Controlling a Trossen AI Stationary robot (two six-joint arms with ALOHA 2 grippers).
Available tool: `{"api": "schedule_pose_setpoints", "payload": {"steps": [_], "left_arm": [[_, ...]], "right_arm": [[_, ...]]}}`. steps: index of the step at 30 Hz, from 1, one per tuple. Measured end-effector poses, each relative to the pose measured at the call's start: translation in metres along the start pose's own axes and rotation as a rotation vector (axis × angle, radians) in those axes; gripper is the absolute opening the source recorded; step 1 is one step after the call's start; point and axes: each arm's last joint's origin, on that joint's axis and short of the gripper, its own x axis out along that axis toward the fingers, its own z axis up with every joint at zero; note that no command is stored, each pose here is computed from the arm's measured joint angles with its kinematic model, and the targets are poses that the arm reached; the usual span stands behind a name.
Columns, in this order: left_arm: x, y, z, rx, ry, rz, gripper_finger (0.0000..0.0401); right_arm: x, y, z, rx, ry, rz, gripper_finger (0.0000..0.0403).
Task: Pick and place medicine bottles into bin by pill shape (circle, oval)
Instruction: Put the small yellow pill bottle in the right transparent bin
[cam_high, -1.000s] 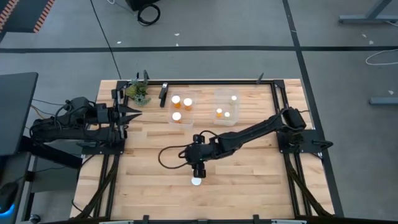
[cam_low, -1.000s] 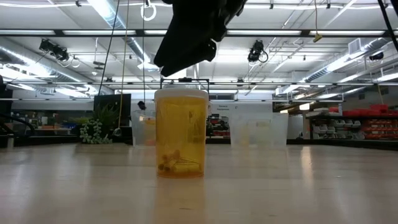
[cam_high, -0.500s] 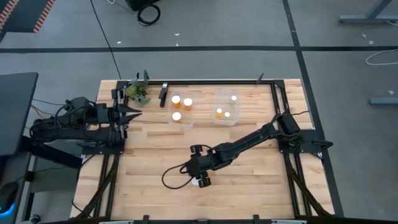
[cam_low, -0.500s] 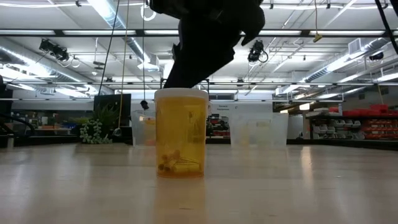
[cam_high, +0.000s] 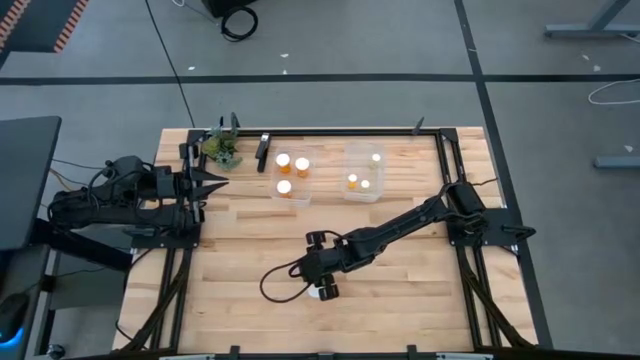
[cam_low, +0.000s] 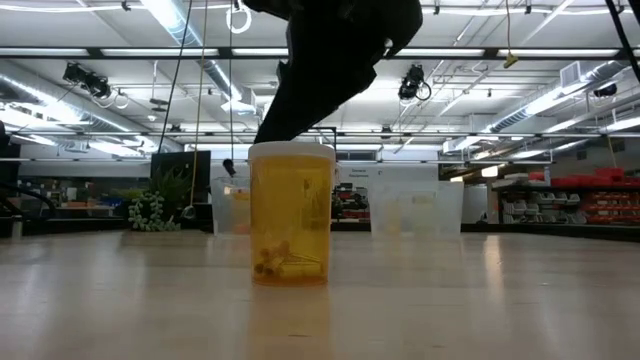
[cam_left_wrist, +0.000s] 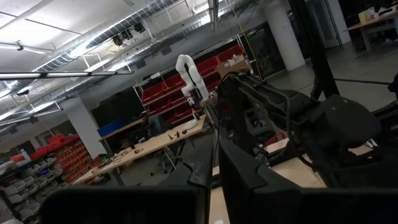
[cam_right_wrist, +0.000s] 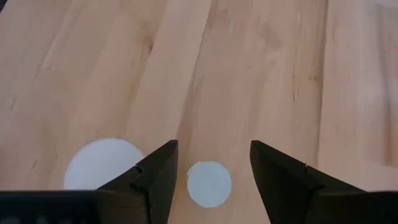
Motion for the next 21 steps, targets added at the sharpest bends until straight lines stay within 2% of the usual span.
{"api": "schedule_pose_setpoints", "payload": {"steps": [10,21], "left_arm": [[0.0,0.0,0.0,0.0,0.0,0.0,0.0026],[0.0,0.0,0.0,-0.003,0.0,0.0,0.0035]], "right_arm": [[0.003,0.0002,-0.0085,-0.007,0.048,-0.001,0.0207],[0.003,0.0005,-0.0087,0.012,0.05,0.007,0.0207]]}}
